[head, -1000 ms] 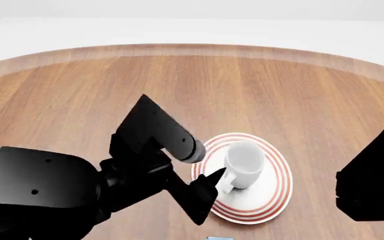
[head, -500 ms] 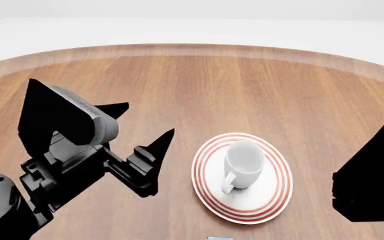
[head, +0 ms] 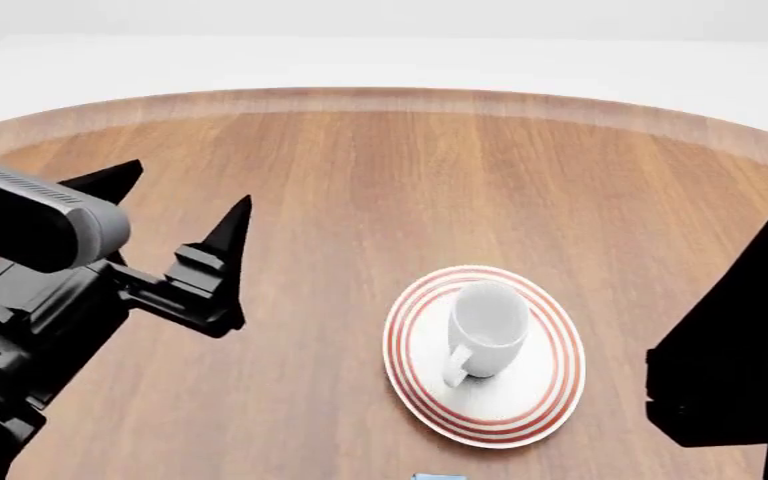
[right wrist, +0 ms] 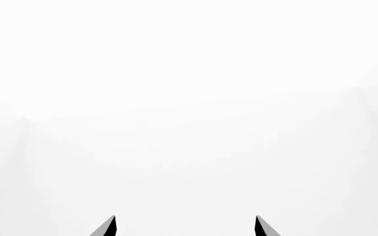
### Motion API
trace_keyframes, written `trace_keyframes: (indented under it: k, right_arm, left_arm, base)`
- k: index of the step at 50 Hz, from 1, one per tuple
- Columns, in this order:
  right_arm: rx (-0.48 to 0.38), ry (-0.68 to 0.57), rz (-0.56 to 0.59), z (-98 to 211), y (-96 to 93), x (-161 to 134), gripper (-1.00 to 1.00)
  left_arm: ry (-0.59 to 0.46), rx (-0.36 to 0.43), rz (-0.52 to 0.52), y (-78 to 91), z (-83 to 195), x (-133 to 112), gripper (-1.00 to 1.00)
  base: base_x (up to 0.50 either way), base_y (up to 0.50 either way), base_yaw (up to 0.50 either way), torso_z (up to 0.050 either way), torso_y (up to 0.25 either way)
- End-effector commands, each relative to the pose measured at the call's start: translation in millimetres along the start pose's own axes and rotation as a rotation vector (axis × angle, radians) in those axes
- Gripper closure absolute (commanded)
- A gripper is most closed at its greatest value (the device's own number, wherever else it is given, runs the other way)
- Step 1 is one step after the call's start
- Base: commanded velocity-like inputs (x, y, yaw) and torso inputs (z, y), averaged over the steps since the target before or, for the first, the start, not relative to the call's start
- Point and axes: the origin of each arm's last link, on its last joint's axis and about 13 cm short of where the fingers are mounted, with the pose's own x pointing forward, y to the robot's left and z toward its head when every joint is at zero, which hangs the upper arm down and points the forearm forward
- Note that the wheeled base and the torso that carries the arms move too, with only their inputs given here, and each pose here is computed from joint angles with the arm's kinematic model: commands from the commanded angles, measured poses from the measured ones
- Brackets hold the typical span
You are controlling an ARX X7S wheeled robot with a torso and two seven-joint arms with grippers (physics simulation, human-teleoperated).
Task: Pick up the white mug and put it on the plate, and put the chocolate pudding to the right of the plate.
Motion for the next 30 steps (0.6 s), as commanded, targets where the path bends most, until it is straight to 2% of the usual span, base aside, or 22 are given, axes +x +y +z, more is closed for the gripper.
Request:
trace_keyframes:
  k: [1, 8, 13, 15, 17, 20, 25, 28, 30]
  right_arm:
    - [-0.031, -0.018, 0.012, 1.1, -0.6, 1.7, -1.00]
    - [-0.030, 0.004, 0.072, 5.6, 11.5, 3.3, -1.00]
    - [-0.105, 0.088, 0.114, 10.1, 25.6, 0.5, -1.00]
    - [-0.107, 0.124, 0.109, 13.3, 31.6, -2.2, -1.00]
    - [-0.056, 0.171, 0.094, 15.3, 35.4, -3.8, -1.00]
    - [-0.054, 0.271, 0.080, 14.4, 40.7, -9.8, -1.00]
    - [-0.069, 0.370, 0.094, 17.0, 45.8, -15.6, -1.00]
    - [-0.071, 0.406, 0.091, 21.0, 48.8, -17.6, -1.00]
    - [-0.037, 0.407, 0.089, 25.3, 52.5, -13.8, -1.00]
  left_arm:
    - [-0.072, 0.037, 0.028, -1.2, 2.2, 3.2, -1.00]
    - [-0.082, 0.052, 0.038, -2.1, 2.9, 3.0, -1.00]
    - [-0.088, 0.060, 0.036, -4.0, 3.2, 3.1, -1.00]
    - [-0.088, 0.063, 0.035, -4.2, 3.5, 2.6, -1.00]
    - [-0.088, 0.063, 0.036, -4.1, 3.4, 2.5, -1.00]
    - [-0.089, 0.065, 0.034, -4.7, 3.5, 2.3, -1.00]
    - [-0.090, 0.064, 0.037, -4.6, 3.9, 2.0, -1.00]
    - [-0.087, 0.064, 0.037, -4.5, 3.5, 2.0, -1.00]
    - [-0.086, 0.064, 0.037, -4.6, 3.3, 1.8, -1.00]
  base:
    - [0.00, 0.00, 0.00, 0.000, 0.000]
    - [0.00, 0.00, 0.00, 0.000, 0.000]
    - [0.00, 0.00, 0.00, 0.000, 0.000]
    - [0.00, 0.00, 0.00, 0.000, 0.000]
    - [0.00, 0.00, 0.00, 0.000, 0.000]
    - [0.00, 0.00, 0.00, 0.000, 0.000]
    - [0.00, 0.00, 0.00, 0.000, 0.000]
    - [0.00, 0.00, 0.00, 0.000, 0.000]
    - [0.00, 0.00, 0.00, 0.000, 0.000]
